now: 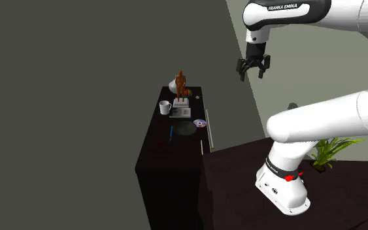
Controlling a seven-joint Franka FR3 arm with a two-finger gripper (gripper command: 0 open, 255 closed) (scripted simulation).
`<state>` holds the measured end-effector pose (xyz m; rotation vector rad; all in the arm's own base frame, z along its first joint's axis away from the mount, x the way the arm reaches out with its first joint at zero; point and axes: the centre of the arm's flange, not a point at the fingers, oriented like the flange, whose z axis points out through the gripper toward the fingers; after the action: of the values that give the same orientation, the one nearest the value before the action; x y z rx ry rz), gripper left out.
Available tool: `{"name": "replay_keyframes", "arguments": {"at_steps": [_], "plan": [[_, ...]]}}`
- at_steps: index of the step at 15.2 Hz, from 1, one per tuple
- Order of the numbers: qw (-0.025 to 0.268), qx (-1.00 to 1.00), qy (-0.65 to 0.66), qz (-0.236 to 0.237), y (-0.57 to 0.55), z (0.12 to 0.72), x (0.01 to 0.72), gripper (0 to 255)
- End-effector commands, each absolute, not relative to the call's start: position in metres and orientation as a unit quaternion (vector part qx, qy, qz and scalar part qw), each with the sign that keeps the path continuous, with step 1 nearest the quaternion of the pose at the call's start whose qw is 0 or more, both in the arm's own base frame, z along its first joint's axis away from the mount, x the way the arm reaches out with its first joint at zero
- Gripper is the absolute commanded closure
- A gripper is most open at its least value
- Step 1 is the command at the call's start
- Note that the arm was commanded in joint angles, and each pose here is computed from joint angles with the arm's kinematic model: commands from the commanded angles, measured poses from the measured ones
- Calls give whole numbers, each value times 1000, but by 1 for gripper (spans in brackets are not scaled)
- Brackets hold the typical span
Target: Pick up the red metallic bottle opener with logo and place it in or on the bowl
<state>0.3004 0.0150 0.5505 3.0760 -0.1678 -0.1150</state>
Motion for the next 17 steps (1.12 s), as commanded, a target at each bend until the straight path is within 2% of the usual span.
{"name": "replay_keyframes", "arguments": {"at_steps": [1,17], "plan": [[29,997,-54,-37,15,551,300,0],[17,998,-55,-31,155,412,366,0]]}}
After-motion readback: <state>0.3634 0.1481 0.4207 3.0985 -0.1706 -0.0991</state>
